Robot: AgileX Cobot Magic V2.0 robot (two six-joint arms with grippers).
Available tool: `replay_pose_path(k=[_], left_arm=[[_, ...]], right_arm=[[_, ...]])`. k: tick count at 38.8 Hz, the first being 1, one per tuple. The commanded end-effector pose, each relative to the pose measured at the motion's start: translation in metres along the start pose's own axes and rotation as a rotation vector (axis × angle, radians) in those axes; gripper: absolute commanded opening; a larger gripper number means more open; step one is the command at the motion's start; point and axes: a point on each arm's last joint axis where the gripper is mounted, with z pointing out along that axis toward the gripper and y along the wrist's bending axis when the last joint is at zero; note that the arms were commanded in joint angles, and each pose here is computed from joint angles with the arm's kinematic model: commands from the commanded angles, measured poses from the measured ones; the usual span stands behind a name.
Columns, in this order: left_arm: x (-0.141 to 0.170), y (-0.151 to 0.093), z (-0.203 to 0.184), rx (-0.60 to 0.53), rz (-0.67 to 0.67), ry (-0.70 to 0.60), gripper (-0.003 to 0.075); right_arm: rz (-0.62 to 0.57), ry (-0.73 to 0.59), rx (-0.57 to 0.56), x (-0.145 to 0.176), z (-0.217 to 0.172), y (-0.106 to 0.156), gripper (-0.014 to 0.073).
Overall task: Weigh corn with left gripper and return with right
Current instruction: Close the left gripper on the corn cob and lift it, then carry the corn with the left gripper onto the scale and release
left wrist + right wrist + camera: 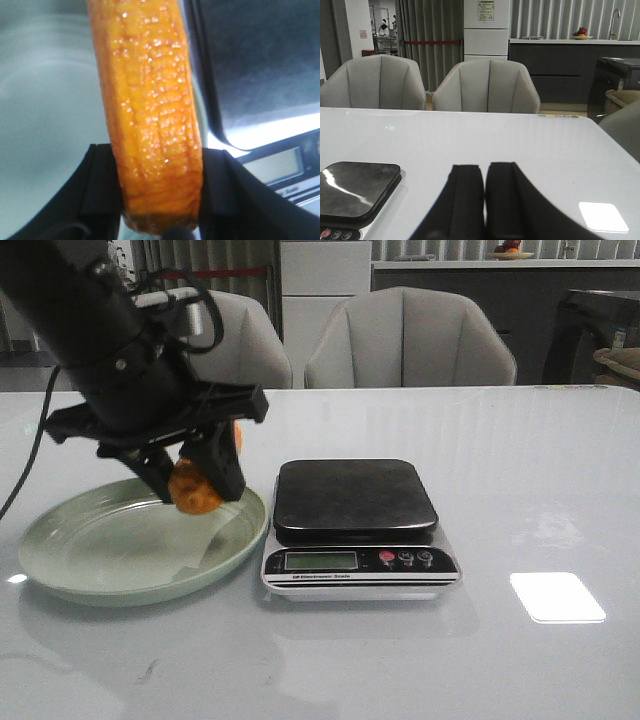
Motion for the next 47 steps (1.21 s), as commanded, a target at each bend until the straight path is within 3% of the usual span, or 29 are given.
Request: replay_pose_path(k=[1,10,21,25,31,34,40,47], left_arm=[[-0.022,-0.024,-0.03,0.069,0.021,-0.126,0.0114],[-0.025,-0.063,-0.037,0.162,0.07,-0.215,0.0115],[-0.01,-0.087,-0.002,0.189,0.091,-0.141,0.0141],[-0.005,-0.094,0.009,0.197,0.098,-0.135,0.0243],[-0.003,-0.095,0.021,0.193,0.092,-0.113,0.0499],[-0.003,-0.095,0.022,0.192,0.097,-0.113,0.0557],[-0.009,-0.098,0.013,0.198,0.112,-0.129,0.0549],[-0.018,-0.096,-0.024,0.193,0.173,-0.22,0.0503]], right_arm=[[-0.019,-0.092,-0.001,-0.006,-0.002,0.0,0.0184],[-0.019,-0.092,-0.001,-0.006,-0.002,0.0,0.0184],[-0.019,-0.092,-0.001,-0.006,-0.002,0.0,0.0184],[-0.019,-0.092,-0.001,-0.006,-0.002,0.0,0.0184],[-0.019,-0.092,-0.001,-0.006,-0.002,0.0,0.0184],[-0.019,-0.092,-0.001,-0.006,-0.002,0.0,0.0184],[-0.019,-0.092,-0.001,-0.006,-0.002,0.0,0.0184],[-0.019,-0.092,-0.001,-0.006,-0.002,0.0,0.0184]])
